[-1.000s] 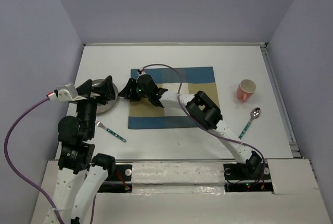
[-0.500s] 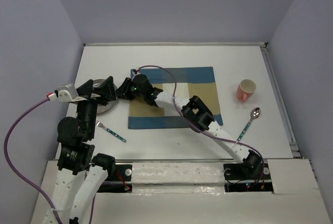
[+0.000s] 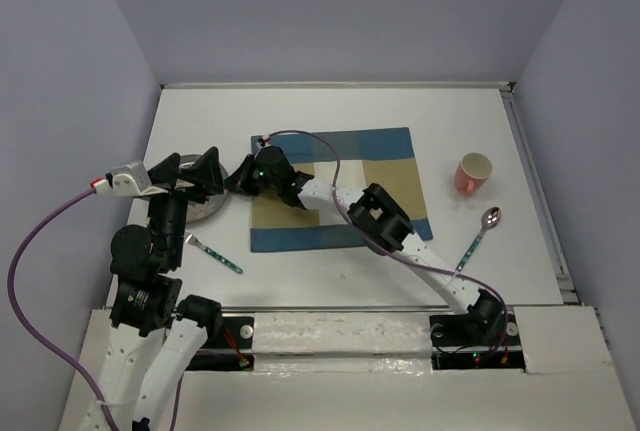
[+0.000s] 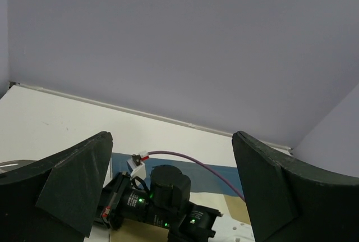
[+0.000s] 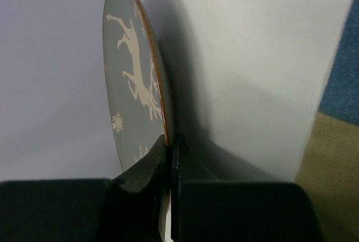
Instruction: Set the dinner table for one person
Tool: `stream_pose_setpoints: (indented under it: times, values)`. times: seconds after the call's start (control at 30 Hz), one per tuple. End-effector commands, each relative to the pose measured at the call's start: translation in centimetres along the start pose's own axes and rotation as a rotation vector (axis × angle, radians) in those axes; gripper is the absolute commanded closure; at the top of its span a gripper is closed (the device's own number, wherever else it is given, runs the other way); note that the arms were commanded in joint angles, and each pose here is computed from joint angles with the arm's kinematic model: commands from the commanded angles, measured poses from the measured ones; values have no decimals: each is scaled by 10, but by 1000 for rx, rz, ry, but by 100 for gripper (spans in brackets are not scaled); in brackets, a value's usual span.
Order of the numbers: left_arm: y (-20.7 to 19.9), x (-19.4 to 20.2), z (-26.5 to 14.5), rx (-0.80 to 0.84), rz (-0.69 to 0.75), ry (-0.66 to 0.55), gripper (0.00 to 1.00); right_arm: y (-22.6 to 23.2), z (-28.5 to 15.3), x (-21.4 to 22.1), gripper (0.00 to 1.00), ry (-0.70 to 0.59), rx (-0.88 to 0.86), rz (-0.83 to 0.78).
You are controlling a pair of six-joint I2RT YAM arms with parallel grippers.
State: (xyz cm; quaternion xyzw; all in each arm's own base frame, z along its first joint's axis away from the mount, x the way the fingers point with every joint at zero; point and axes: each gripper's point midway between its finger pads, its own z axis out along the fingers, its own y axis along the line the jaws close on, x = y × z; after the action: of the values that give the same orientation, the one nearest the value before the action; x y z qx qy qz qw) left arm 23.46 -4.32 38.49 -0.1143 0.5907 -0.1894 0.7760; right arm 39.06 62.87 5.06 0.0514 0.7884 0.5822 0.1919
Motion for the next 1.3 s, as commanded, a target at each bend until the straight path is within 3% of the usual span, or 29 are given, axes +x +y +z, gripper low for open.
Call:
stream_pose_setpoints:
  times: [0.0,0.2,0.3,0.37,0.47,0.5,0.53,0.57,0.6,0.63,0.83,1.03,1.27]
  values:
    - [-2,-22,-2,4,8,-79,1,140,-37,-23,100,-59,-277,-68]
    - [-6,-57,-27,28,-16,-196,1,235,-95,-63,100,-225,-363,-270]
    - [-9,-89,-43,39,-17,-283,1,252,-113,-79,100,-242,-400,-292]
    - [-9,-98,-44,23,-7,-299,1,268,-129,-82,100,-237,-446,-290]
    - [-7,-81,-32,14,8,-239,1,269,-152,-90,100,-257,-465,-288]
    - [-8,-74,-28,22,9,-218,1,294,-169,-95,100,-293,-511,-304]
    - [-11,-62,-23,40,7,-183,1,261,-172,-100,100,-308,-452,-295]
    - [-12,-51,-16,42,14,-145,1,279,-201,-105,100,-345,-477,-315]
    - [-13,-45,-12,49,17,-121,1,268,-212,-110,100,-377,-452,-308]
    - [-17,-38,-9,71,20,-88,1,215,-218,-109,100,-380,-361,-283]
    - [-23,16,14,105,14,100,1,109,-317,-95,100,-452,-159,-215]
    - [-15,54,28,64,20,227,1,68,-380,-100,100,-562,-66,-198]
    - [-12,66,31,63,34,252,1,35,-402,-128,100,-616,-44,-137]
